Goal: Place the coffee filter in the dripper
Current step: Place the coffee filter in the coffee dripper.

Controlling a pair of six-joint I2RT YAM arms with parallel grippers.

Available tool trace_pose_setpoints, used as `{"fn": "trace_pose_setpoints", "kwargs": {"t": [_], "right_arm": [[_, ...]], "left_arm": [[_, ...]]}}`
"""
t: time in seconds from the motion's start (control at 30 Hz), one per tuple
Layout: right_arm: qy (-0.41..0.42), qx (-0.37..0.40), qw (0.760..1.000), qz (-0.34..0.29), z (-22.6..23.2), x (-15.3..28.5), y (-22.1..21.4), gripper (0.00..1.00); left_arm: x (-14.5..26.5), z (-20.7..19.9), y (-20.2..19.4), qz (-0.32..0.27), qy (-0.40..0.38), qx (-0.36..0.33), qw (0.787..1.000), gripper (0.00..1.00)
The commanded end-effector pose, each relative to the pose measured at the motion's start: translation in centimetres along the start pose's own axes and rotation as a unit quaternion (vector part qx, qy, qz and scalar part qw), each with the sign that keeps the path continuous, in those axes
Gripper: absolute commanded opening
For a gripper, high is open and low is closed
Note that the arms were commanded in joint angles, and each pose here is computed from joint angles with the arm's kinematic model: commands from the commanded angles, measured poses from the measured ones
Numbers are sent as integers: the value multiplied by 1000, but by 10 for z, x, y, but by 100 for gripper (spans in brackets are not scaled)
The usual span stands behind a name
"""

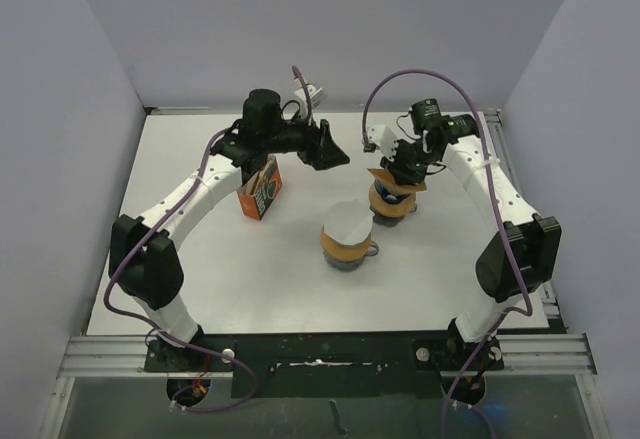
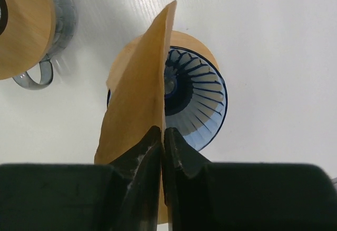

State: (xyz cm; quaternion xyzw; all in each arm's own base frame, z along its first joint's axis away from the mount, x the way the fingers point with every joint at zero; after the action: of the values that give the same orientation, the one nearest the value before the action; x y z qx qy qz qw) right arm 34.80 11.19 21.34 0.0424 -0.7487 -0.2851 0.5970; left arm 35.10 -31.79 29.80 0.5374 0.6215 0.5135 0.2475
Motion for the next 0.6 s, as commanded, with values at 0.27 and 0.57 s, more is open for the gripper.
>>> {"fn": "trace_pose_setpoints", "kwargs": {"t": [0.27, 0.57], "right_arm": [[-29, -13, 998, -60, -16, 18, 17, 44], [-41, -88, 992, -81, -18, 37, 2, 60]], "left_arm": [[-23, 12, -4, -9, 23, 28, 999, 62], [-49, 2, -9, 29, 33, -57, 997, 62]]}}
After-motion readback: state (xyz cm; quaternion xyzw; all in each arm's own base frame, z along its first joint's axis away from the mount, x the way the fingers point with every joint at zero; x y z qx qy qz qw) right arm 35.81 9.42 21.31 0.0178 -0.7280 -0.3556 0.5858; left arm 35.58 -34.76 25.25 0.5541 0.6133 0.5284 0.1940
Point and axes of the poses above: each gripper's point midway between its finger pads, its own x axis back along the fingers, its own z axis along the line the jaws close on, y = z × x, the point moved 3 cm from there along x, back along the fingers, and after that the axes turned 4 degrees about -x, right-handed, at the moved point
